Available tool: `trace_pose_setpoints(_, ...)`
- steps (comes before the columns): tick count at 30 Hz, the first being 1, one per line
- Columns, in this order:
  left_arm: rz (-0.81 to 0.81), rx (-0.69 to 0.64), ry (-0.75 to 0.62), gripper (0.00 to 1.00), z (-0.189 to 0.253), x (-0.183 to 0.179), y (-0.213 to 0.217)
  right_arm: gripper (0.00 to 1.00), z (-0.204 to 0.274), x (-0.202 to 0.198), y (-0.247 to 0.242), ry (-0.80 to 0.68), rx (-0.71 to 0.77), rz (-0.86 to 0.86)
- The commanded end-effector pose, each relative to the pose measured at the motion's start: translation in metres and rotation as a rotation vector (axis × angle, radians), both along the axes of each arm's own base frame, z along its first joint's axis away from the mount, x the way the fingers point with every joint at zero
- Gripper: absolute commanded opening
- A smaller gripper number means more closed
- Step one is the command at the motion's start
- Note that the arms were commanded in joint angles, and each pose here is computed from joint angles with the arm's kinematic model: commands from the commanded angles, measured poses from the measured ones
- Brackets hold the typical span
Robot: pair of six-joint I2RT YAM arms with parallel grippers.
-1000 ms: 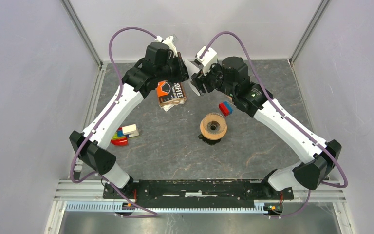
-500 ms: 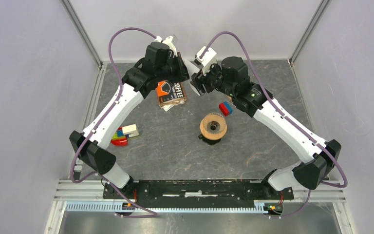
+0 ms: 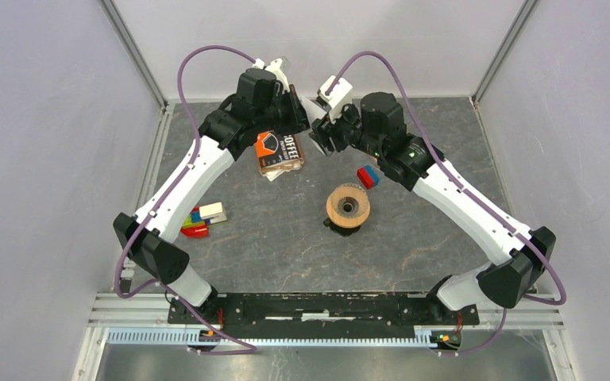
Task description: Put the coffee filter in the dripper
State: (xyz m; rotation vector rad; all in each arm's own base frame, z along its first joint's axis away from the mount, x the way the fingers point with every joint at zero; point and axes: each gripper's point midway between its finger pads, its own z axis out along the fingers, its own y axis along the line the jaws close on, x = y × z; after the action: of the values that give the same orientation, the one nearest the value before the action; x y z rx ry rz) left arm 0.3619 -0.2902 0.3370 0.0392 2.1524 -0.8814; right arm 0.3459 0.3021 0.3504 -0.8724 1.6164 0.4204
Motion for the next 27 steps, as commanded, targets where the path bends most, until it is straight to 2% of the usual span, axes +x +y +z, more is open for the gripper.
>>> trace_pose_setpoints(1, -0.005, -0.074, -0.017, 0.02, 0.02, -0.007, -0.006, 0.65, 0.004, 0.005, 0.0, -0.022, 0.014, -0.03)
trace_pose_setpoints(27, 0.016, -0.08, 0.006, 0.02, 0.015, -0.007, -0.004, 0.57, 0.019, 0.013, -0.025, -0.142, -0.09, -0.194)
